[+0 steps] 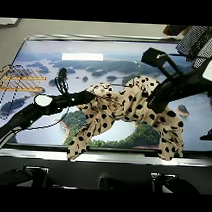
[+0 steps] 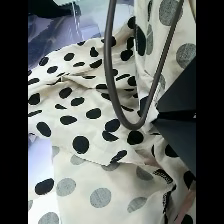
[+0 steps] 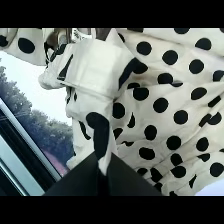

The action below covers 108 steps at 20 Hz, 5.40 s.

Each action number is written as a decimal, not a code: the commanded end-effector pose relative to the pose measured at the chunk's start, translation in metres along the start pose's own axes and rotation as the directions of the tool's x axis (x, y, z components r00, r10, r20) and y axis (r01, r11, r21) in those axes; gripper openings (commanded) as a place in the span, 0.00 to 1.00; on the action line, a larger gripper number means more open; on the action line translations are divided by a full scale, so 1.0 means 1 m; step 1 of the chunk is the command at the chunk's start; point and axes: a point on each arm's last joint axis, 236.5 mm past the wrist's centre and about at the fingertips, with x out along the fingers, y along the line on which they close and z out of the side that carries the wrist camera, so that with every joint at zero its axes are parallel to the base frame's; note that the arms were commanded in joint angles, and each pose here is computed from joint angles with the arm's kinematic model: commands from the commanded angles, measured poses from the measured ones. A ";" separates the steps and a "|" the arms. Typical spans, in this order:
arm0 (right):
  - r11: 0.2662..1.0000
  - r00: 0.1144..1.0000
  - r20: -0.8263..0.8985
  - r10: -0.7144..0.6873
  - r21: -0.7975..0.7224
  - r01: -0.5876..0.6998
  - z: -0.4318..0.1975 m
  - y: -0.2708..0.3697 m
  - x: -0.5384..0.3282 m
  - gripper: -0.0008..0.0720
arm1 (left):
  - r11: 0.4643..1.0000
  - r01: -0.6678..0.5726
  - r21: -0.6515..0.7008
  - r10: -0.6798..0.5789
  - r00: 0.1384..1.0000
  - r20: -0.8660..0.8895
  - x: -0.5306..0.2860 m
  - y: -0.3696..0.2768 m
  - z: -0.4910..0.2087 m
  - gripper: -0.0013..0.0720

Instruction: Fold the clothes and pants, and hang the long-sleeved shirts on hangers.

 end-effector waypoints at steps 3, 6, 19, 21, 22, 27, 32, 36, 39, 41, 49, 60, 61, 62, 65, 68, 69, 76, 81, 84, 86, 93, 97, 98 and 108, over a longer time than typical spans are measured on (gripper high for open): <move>0.999 0.999 -0.024 -0.032 0.040 0.033 -0.011 0.007 -0.017 0.03 | 1.000 -0.008 0.000 0.008 1.000 -0.003 0.002 0.005 0.000 0.04; 0.998 0.999 -0.019 -0.037 0.056 0.038 -0.016 0.014 -0.028 0.03 | 1.000 -0.013 -0.004 0.013 1.000 -0.009 0.004 0.008 -0.002 0.04; 0.998 1.000 -0.013 -0.021 0.053 0.021 -0.015 0.017 -0.028 0.03 | 1.000 -0.003 0.002 0.003 1.000 0.001 0.006 0.003 0.005 0.04; 0.997 0.998 -0.048 -0.044 0.061 0.047 -0.020 0.008 -0.022 0.03 | 1.000 0.012 0.015 -0.013 1.000 0.016 0.004 -0.006 0.014 0.04; 0.996 0.997 -0.062 -0.053 0.063 0.057 -0.022 0.004 -0.020 0.03 | 0.999 0.023 0.023 -0.023 1.000 0.014 0.004 -0.010 0.015 0.04; 0.993 0.990 -0.106 -0.090 0.070 0.097 -0.028 -0.011 -0.012 0.03 | 0.998 0.050 0.029 -0.050 0.998 -0.023 0.003 -0.019 0.008 0.04; 0.989 0.988 -0.085 -0.126 0.070 0.132 -0.022 -0.021 -0.012 0.03 | 0.995 0.062 0.082 -0.052 0.992 -0.111 0.001 -0.019 -0.013 0.04; 0.986 0.988 -0.064 -0.143 0.077 0.147 -0.023 -0.017 -0.023 0.03 | 0.994 0.050 0.100 -0.038 0.992 -0.122 0.002 -0.015 -0.016 0.04; 0.985 0.986 -0.060 -0.153 0.074 0.157 -0.026 -0.014 -0.031 0.03 | 0.994 0.051 0.100 -0.039 0.992 -0.123 0.002 -0.015 -0.016 0.04; 0.986 0.985 -0.077 -0.152 0.062 0.157 -0.029 -0.015 -0.030 0.03 | 0.994 0.054 0.091 -0.042 0.991 -0.125 0.001 -0.016 -0.016 0.04; 0.975 0.974 -0.057 -0.219 0.015 0.221 -0.021 -0.035 -0.026 0.03 | 0.991 0.119 0.067 -0.105 0.978 -0.179 -0.007 -0.039 -0.016 0.04; 0.982 0.982 -0.039 -0.184 -0.059 0.182 -0.004 -0.040 0.000 0.03 | 0.986 0.160 0.054 -0.151 0.978 -0.143 -0.024 -0.056 0.021 0.04; 0.979 0.981 -0.026 -0.193 -0.071 0.191 0.001 -0.040 0.001 0.03 | 0.985 0.164 0.059 -0.155 0.978 -0.138 -0.025 -0.058 0.024 0.04; 0.975 0.979 -0.007 -0.205 -0.084 0.204 0.008 -0.040 0.001 0.03 | 0.985 0.164 0.061 -0.155 0.979 -0.136 -0.025 -0.059 0.025 0.04; 0.962 0.970 0.003 -0.243 -0.127 0.241 0.016 -0.040 0.002 0.03 | 0.986 0.162 0.047 -0.155 0.979 -0.135 -0.025 -0.058 0.025 0.04; 0.968 0.976 0.010 -0.216 -0.131 0.216 0.019 -0.035 0.006 0.03 | 0.986 0.162 0.033 -0.157 0.980 -0.123 -0.027 -0.059 0.031 0.04; 0.968 0.977 0.011 -0.211 -0.136 0.210 0.019 -0.033 0.006 0.03 | 0.986 0.165 0.038 -0.159 0.980 -0.115 -0.028 -0.061 0.034 0.04; 0.970 0.982 -0.020 -0.189 -0.159 0.184 0.012 -0.028 0.007 0.03 | 0.972 0.205 0.114 -0.204 0.979 -0.024 -0.042 -0.094 0.076 0.04; 0.978 0.990 0.018 -0.142 -0.149 0.143 0.028 -0.025 0.025 0.03 | 0.945 0.274 0.180 -0.272 0.962 -0.040 -0.060 -0.132 0.087 0.04; 0.986 0.989 0.096 -0.112 -0.116 0.123 0.053 -0.028 0.043 0.03 | 0.917 0.332 0.220 -0.319 0.943 -0.094 -0.079 -0.159 0.077 0.04; 0.986 0.984 0.136 -0.114 -0.103 0.129 0.067 -0.034 0.055 0.03 | 0.897 0.369 0.245 -0.345 0.929 -0.135 -0.093 -0.176 0.063 0.04; 0.975 0.939 0.284 -0.195 -0.045 0.217 0.098 -0.048 0.031 0.03 | 0.948 0.220 0.229 -0.146 0.942 -0.301 -0.063 -0.117 -0.035 0.04; 0.973 0.919 0.329 -0.218 -0.004 0.232 0.097 -0.038 -0.003 0.03 | 0.961 0.151 0.230 -0.100 0.971 -0.217 -0.043 -0.091 -0.029 0.14; 0.974 0.922 0.324 -0.213 -0.002 0.226 0.094 -0.034 -0.007 0.03 | 0.958 0.151 0.244 -0.103 0.975 -0.199 -0.044 -0.093 -0.023 0.30; 0.851 0.865 0.176 -0.470 0.349 0.392 0.036 -0.069 -0.063 0.03 | 0.937 0.167 0.307 -0.162 0.986 -0.041 -0.087 -0.128 0.041 0.75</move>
